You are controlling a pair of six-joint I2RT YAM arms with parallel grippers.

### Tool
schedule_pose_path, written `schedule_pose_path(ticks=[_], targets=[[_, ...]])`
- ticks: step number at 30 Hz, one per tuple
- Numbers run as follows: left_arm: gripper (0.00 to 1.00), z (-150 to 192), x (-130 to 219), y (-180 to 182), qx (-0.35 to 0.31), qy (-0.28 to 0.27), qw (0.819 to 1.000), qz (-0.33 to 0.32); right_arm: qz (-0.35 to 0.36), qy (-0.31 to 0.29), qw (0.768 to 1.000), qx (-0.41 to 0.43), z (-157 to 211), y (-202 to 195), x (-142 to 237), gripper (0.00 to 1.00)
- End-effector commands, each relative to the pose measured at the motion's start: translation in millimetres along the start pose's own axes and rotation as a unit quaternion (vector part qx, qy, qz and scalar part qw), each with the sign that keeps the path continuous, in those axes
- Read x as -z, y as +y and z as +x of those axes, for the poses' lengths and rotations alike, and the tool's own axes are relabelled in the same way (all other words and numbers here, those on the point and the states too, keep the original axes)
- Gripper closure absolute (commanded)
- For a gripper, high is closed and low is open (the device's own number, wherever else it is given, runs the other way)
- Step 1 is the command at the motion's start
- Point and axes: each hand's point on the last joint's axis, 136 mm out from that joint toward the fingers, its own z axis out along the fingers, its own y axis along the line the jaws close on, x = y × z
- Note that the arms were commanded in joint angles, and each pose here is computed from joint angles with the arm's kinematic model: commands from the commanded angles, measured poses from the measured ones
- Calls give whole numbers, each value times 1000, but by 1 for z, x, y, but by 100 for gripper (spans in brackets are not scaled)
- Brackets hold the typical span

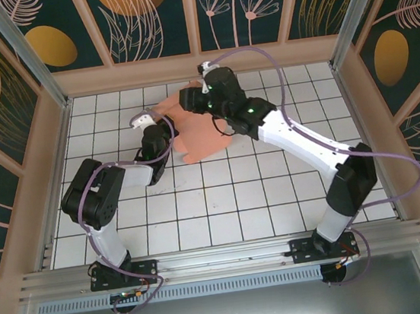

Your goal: Fold the paper box

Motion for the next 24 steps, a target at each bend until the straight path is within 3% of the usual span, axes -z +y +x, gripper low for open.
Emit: schedule_pose_path(ticks=[1,8,24], targets=[[100,-9,7,-3,-17,-17,1000,-6,12,5,1000,14,-8,3,-5,49],[100,-7,11,-2,-19,-14,1000,-4,21,20,1000,-1,-6,-7,-26,50],[100,-8,15,0,-22,-20,1000,-9,22,55,998,-26,14,-21,-43,71]])
